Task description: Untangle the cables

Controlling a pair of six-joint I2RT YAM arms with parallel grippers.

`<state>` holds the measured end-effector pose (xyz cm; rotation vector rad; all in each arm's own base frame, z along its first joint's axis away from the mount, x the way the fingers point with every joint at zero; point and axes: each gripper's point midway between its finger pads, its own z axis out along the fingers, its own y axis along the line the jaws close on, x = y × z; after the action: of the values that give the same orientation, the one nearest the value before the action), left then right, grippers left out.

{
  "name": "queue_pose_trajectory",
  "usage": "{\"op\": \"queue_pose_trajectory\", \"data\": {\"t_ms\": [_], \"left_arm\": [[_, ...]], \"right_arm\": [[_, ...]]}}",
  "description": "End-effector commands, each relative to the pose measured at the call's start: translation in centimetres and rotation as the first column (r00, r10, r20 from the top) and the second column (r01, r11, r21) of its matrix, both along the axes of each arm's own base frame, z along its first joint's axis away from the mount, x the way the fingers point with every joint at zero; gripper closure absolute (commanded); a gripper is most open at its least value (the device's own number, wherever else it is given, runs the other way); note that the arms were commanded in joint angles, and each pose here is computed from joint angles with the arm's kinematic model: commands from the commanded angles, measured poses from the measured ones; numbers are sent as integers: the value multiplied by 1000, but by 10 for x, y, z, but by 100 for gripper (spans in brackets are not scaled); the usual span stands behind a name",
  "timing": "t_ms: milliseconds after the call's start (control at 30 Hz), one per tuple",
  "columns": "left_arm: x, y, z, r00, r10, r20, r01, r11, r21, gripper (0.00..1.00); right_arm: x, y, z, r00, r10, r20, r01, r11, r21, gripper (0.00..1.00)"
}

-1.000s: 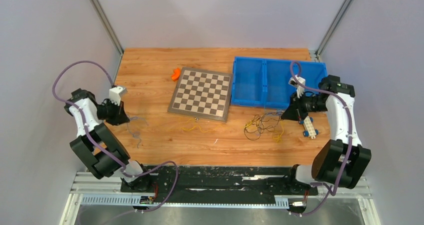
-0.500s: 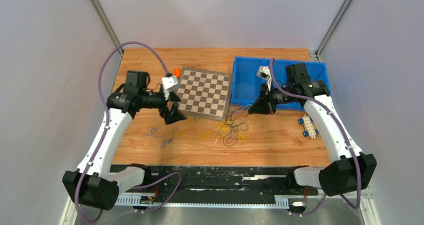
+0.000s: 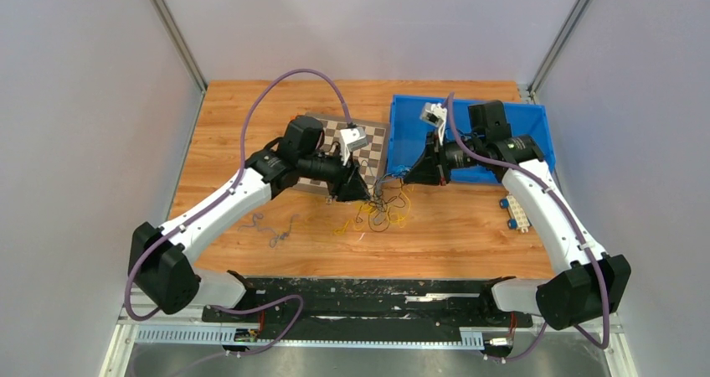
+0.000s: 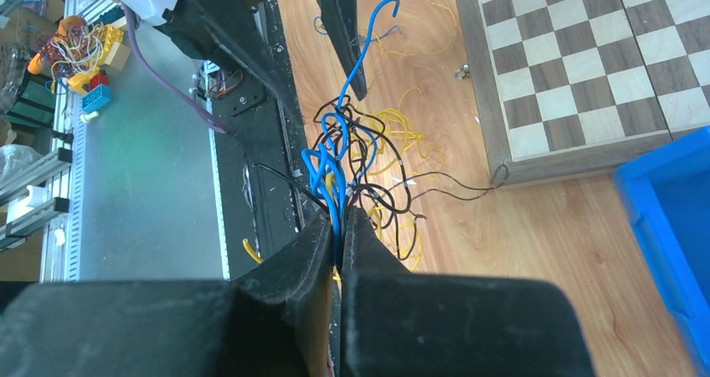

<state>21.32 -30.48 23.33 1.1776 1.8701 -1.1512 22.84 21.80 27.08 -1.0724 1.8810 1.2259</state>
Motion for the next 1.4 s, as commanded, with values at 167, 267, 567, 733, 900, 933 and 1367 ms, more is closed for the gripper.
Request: {"op": "queue_pose_trajectory", "data": {"t_ms": [167,267,567,733,900,933,1367], "left_arm": [[-2,11,24,998,-6,63,7,1000,-14,100],[1,34,43,999,25,47,-22,998,-65,100],[10,51,45,992,122,29,-118,987,-110,15],[7,4,36,998,52,24,-48,989,-139,0],[10,-36,13,999,21,27,-18,995,-98,0],[12,-40,12,999,24,28,-21,995,-99,2],[5,25,37,1000,18,19,-15,992,-126,100]], "right_arm": [[15,-22,-4,994,-102,39,103,995,-12,100],[23,-43,-26,987,-161,29,162,985,-55,100],[15,-51,-16,990,-133,-48,135,990,30,100],[10,-38,2,994,-98,-55,101,993,64,100],[2,-21,22,997,-60,-42,64,993,98,100],[-1,-18,23,998,-51,-37,54,994,98,100],[14,-68,-64,975,-221,-3,218,964,-150,100]]}}
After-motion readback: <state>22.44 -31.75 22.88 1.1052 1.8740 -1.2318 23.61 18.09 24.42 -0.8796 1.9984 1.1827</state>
